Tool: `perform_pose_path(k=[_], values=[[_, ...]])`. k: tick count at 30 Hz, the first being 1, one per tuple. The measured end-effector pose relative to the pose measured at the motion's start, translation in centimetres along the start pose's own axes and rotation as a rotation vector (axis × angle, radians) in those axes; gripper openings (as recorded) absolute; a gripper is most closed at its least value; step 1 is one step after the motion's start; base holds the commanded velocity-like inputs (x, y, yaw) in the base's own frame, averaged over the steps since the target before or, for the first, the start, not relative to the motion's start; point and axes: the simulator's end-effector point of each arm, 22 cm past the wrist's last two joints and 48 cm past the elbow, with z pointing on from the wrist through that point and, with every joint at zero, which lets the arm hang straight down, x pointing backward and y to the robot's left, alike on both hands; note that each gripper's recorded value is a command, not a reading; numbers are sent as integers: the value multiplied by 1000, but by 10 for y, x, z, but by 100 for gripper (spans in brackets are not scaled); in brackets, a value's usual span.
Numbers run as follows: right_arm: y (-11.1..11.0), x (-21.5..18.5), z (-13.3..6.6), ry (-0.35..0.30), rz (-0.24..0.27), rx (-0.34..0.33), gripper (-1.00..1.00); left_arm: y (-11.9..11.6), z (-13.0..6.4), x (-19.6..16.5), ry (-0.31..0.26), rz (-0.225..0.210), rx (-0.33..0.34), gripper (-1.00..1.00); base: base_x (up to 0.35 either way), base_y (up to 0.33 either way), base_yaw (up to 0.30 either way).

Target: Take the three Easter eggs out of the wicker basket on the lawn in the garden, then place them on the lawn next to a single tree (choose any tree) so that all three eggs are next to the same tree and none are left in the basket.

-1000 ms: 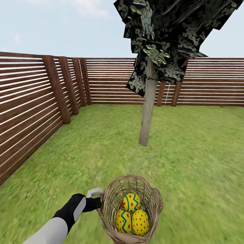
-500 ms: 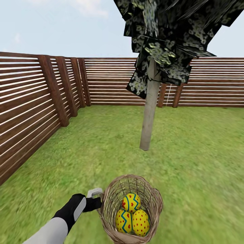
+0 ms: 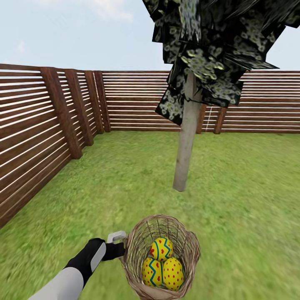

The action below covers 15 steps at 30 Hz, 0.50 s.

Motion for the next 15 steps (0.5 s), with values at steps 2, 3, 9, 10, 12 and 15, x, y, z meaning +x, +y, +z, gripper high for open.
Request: perform_pose_path(k=[2,3,9,10,12,15], values=[[0,0,0,0,0,0,100,0,0,0,0,1,0,-100,319,0,0],[0,0,0,0,0,0,100,0,0,0,0,1,0,-100,318,0,0],[1,1,0,2,2,-1,100,-1,0,0,0,0,0,-100,319,0,0],[2,1,0,3,0,-3,100,-1,0,0,0,1,0,-100,319,0,0],[2,1,0,3,-7,-3,100,-1,0,0,0,1,0,-100,319,0,-137],[-2,0,0,0,-8,1,100,-1,0,0,0,0,0,-100,319,0,-274]])
